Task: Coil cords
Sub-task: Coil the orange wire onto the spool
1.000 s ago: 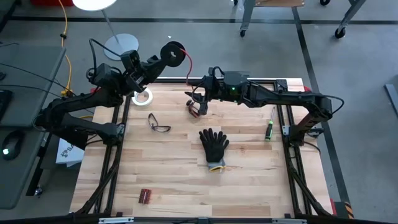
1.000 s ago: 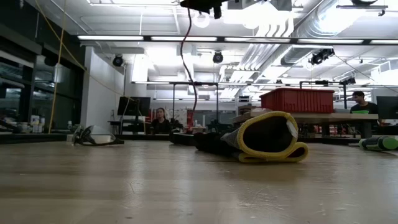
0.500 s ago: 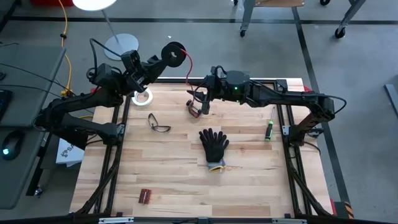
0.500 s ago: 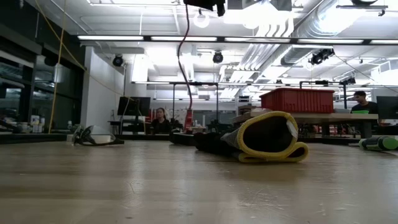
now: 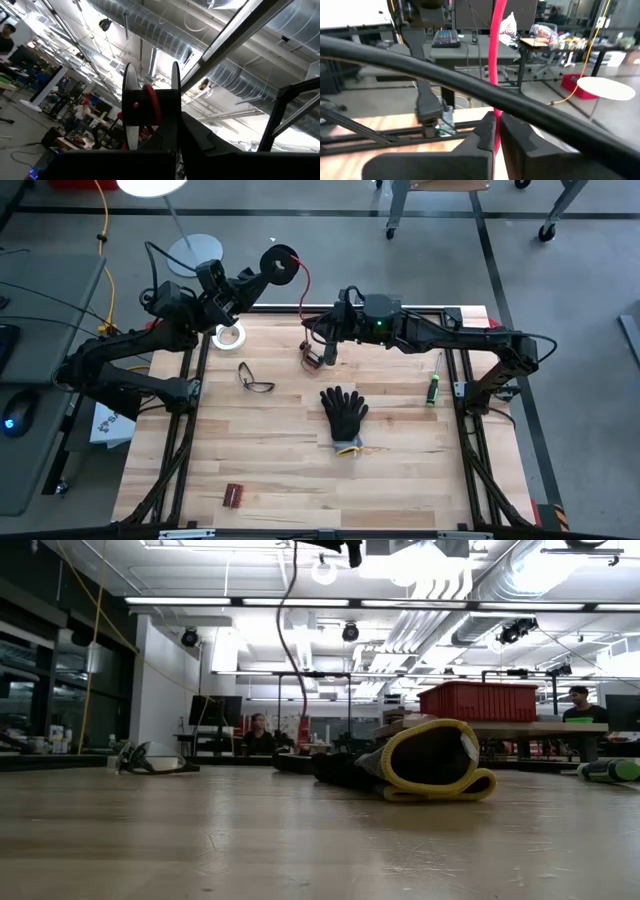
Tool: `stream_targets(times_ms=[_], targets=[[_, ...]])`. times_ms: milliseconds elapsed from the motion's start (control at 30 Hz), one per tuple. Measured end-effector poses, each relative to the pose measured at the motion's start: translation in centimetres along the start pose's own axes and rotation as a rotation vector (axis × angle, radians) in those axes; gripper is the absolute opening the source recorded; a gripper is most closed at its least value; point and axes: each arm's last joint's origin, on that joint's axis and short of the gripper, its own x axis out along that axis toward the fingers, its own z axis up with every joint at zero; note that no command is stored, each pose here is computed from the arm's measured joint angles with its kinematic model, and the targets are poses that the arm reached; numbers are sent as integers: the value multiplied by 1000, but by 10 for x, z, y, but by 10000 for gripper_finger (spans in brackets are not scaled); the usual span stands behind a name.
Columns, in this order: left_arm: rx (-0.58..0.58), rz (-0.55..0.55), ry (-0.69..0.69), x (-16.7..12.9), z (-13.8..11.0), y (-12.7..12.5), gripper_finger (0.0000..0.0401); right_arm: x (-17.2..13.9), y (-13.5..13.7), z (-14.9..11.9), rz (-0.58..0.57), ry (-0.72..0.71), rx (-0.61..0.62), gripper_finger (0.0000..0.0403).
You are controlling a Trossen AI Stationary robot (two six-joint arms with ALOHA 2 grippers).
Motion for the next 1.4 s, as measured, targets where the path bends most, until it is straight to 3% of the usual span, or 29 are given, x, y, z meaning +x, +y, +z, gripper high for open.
stream_targets(times_ms=[267, 533, 767, 967, 1400], targets=[[-110, 71, 29, 1, -1, 12, 0, -2, 21, 10, 75, -94, 55, 2], [-123, 56, 39, 0, 0, 12, 0, -2, 26, 12, 92, -113, 56, 7], [-125, 36, 59, 0, -1, 11, 0, -2, 18, 13, 75, -127, 138, 106], [-123, 32, 62, 0, -1, 11, 0, -2, 17, 16, 49, -166, 91, 170], [-90, 24, 60, -1, 1, 10, 0, -17, 8, 30, -88, -202, 22, 150]])
